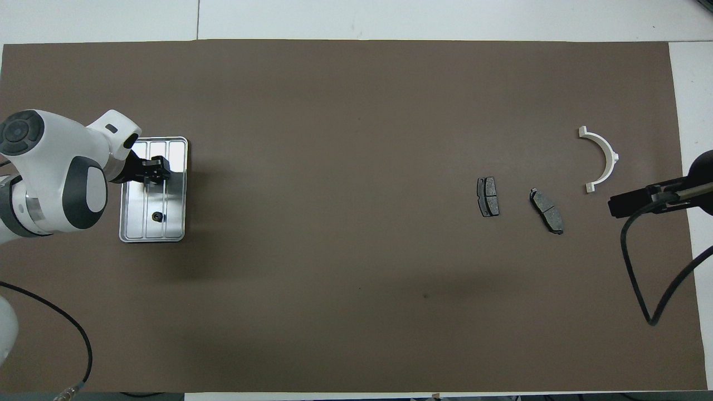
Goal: Place bearing gear from tray to pile
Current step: 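Grasp the black part with the left gripper and lift it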
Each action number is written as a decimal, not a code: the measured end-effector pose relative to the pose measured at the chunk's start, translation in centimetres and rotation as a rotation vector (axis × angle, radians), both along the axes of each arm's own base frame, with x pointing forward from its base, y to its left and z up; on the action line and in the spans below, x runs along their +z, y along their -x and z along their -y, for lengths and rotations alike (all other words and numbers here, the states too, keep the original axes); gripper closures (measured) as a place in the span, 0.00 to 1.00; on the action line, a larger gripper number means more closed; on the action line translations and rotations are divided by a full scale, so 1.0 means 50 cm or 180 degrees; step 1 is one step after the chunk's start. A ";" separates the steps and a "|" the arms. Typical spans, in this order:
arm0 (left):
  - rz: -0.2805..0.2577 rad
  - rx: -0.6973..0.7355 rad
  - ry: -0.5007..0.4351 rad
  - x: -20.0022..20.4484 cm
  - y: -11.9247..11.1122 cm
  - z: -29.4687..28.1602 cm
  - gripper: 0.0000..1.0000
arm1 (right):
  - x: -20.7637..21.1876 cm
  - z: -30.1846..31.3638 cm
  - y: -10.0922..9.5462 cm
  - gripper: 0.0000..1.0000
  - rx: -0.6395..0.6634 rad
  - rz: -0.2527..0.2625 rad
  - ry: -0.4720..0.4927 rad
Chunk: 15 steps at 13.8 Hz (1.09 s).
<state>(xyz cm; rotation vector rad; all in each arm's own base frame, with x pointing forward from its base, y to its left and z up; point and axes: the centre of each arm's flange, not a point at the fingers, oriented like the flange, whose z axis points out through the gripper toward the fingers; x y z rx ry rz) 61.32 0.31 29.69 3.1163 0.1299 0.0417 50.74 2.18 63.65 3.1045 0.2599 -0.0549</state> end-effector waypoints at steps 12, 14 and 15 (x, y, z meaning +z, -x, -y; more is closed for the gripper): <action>-0.0117 0.0487 0.0029 0.122 -0.044 0.135 0.66 | 0.002 -0.029 -0.008 0.00 -0.0024 0.0131 -0.0009; -0.0082 0.0708 0.0049 0.166 -0.042 0.265 0.66 | -0.009 -0.055 -0.016 0.00 -0.0090 0.0227 -0.0020; -0.0066 0.0825 0.0064 0.173 -0.029 0.338 0.66 | -0.024 -0.072 -0.021 0.00 -0.0109 0.0268 -0.0028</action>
